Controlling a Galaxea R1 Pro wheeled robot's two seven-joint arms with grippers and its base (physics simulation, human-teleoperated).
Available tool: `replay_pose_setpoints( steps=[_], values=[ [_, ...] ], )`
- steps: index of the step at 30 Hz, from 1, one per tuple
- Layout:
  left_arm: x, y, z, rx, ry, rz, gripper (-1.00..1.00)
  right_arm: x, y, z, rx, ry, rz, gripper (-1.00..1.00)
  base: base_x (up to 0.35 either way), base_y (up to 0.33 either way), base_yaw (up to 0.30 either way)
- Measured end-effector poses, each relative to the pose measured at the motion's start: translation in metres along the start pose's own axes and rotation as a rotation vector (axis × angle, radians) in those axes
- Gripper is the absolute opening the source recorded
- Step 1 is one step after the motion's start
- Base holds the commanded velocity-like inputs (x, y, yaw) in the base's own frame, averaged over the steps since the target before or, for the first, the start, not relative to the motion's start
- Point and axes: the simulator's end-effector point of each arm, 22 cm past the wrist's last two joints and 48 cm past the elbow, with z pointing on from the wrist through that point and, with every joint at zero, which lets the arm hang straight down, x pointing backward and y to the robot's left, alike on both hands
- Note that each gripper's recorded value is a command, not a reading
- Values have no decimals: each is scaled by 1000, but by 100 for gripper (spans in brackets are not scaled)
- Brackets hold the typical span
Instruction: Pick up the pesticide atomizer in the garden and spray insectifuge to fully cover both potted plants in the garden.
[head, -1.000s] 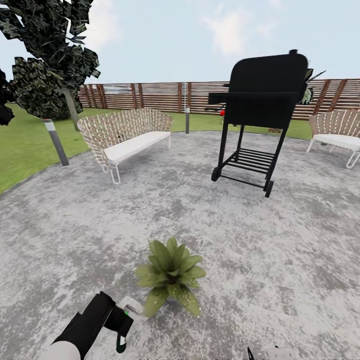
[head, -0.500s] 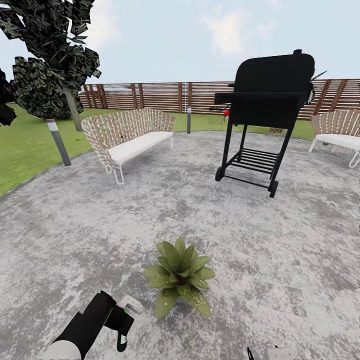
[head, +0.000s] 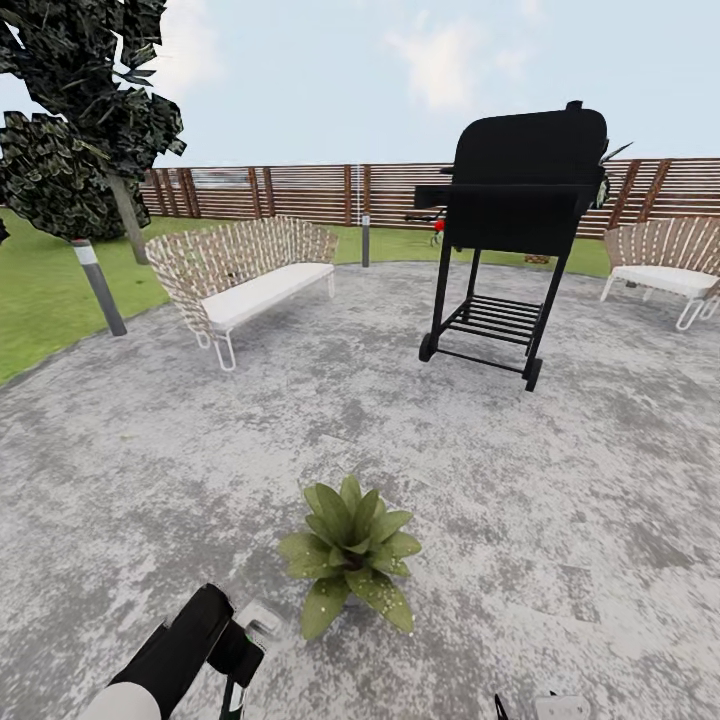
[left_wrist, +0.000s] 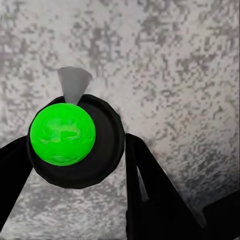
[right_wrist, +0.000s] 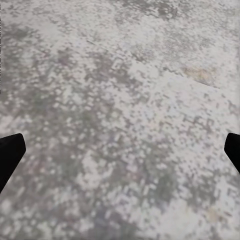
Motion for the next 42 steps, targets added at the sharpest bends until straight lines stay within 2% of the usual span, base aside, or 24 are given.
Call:
replay_pose_setpoints(
  steps=[3,6,13,20,22,24,28,30,32,34,40,42],
  values=[
    [8,1,3,3,15,-4,-100,0,0,0,0,0,0,100,0,0,0],
    [0,0,0,4,3,-8,-100,0,0,0,0,0,0,100,0,0,0],
    [-24,-24,-4,33,-25,10,-100,0,0,0,-1,1,-1,100,0,0,0],
    [1,-10,4,17,10,5,-100,1,1,0,-2,1,-1,100,0,0,0],
    [21,4,8,2,46,3,-100,1,1,0,-2,1,-1,100,0,0,0],
    [27,3,11,10,59,-7,-100,1,1,0,-2,1,-1,100,0,0,0],
    [18,1,7,21,45,-10,-100,1,1,0,-2,1,-1,100,0,0,0],
    [9,-9,4,57,34,-13,-100,1,0,0,-1,1,0,100,0,0,0],
    [-14,-18,-6,84,-3,-1,-100,1,0,0,-1,1,0,100,0,0,0],
    [-31,-19,-15,84,-24,22,-100,1,0,0,-1,1,0,100,0,0,0],
    [-17,-7,-11,64,5,35,-100,1,0,0,-1,1,-1,100,0,0,0],
    [-4,8,-10,39,23,37,-100,1,0,0,-1,1,-1,100,0,0,0]
  ],
)
